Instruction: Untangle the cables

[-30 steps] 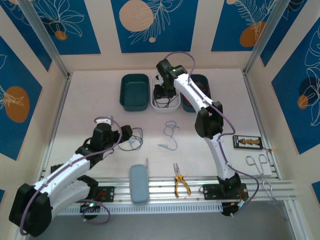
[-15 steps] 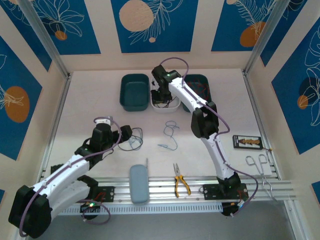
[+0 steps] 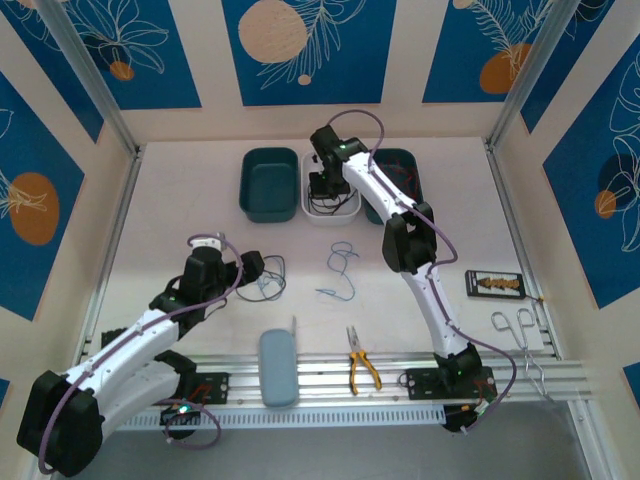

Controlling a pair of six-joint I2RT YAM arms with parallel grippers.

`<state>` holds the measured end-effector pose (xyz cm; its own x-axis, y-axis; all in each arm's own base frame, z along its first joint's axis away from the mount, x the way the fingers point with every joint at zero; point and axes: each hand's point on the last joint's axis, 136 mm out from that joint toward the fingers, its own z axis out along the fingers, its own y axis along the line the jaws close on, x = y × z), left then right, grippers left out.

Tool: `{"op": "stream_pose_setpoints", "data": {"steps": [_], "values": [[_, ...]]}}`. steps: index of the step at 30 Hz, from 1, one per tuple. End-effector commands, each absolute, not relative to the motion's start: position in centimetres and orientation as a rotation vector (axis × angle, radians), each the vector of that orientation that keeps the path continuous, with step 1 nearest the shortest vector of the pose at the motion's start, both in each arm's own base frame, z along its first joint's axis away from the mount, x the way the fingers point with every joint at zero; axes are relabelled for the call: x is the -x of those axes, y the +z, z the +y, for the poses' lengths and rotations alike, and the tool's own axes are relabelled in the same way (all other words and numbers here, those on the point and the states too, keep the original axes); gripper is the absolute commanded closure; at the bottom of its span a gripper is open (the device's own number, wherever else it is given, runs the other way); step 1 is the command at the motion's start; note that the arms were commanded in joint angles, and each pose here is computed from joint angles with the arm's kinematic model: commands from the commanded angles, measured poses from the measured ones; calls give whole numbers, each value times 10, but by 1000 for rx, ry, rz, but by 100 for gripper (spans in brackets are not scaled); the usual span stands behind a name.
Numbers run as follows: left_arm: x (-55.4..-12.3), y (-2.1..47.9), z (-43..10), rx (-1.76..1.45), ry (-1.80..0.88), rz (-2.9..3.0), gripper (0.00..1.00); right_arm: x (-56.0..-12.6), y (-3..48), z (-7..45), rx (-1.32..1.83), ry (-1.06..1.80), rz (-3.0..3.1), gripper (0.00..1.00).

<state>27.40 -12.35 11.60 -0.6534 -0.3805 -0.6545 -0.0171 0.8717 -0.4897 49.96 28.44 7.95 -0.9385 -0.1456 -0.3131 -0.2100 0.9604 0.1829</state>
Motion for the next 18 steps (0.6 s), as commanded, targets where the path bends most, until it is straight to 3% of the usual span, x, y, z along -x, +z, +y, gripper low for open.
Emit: {"op": "stream_pose_setpoints", "data": {"steps": [1,6,18], "values": [[-274,117,-117,305,-552,2220,0,-505,81,287,248,342,2801,93],[-274,121,-115,303,-544,2210,0,-499,106,289,276,361,2777,67],[-275,129,-110,325,-518,2219,0,-449,182,292,283,416,2716,56]]}}
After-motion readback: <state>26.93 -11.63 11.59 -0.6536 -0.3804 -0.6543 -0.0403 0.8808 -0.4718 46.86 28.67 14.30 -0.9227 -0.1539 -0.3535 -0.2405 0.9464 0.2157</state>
